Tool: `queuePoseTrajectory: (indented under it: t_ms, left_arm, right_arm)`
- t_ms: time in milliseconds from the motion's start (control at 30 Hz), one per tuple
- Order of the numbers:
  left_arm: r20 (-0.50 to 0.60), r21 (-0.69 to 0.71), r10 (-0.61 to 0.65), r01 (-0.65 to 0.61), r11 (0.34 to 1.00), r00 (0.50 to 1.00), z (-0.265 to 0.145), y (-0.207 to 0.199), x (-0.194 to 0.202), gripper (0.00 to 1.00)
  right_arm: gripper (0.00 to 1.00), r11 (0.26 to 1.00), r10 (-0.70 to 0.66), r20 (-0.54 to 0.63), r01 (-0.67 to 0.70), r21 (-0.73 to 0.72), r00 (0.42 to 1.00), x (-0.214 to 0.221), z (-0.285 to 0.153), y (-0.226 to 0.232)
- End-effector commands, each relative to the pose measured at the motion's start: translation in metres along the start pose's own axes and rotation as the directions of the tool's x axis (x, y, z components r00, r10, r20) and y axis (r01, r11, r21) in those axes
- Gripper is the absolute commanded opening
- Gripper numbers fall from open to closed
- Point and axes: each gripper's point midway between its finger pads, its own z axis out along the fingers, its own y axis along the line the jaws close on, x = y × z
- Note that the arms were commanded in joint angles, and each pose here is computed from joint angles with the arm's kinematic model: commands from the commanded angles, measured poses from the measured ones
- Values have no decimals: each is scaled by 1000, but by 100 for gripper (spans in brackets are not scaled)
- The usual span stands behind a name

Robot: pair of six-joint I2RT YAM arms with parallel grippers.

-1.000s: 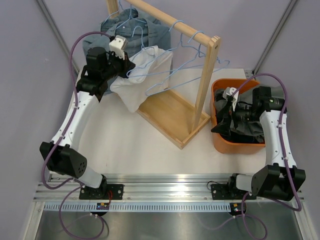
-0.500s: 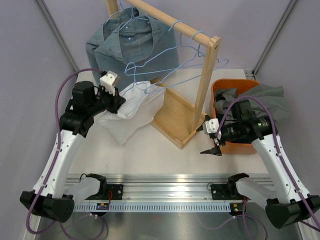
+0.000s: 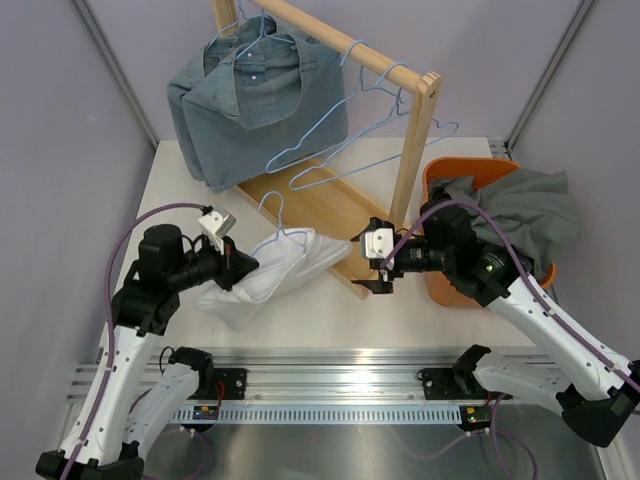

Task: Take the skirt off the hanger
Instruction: Pick up the hanger from the clothesline.

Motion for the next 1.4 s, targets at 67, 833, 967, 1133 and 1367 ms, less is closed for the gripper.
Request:
queuePoseTrajectory:
  t_ms: [67, 833, 967, 1133, 1367]
  left_arm:
    - [54, 112, -26, 20, 994, 998, -6, -26, -4, 0]
    - [3, 345, -111, 103, 933, 994, 20, -71, -7, 0]
    - [-12, 377, -116, 112, 919, 993, 21, -77, -7, 0]
    - [-43, 411, -119, 126, 903, 992, 19, -85, -3, 0]
    - [-48, 435, -128, 136, 890, 991, 15, -91, -6, 0]
  right_arm:
    - [84, 951, 180, 77, -193, 242, 981, -32, 19, -44]
    - [77, 937, 208, 11, -202, 284, 978, -9, 82, -23]
    - [73, 938, 175, -11, -163, 305, 985, -3, 88, -24]
    - [68, 927, 147, -44, -122, 356, 988, 4, 96, -37]
    - [50, 921, 102, -39, -80, 381, 994, 2, 110, -48]
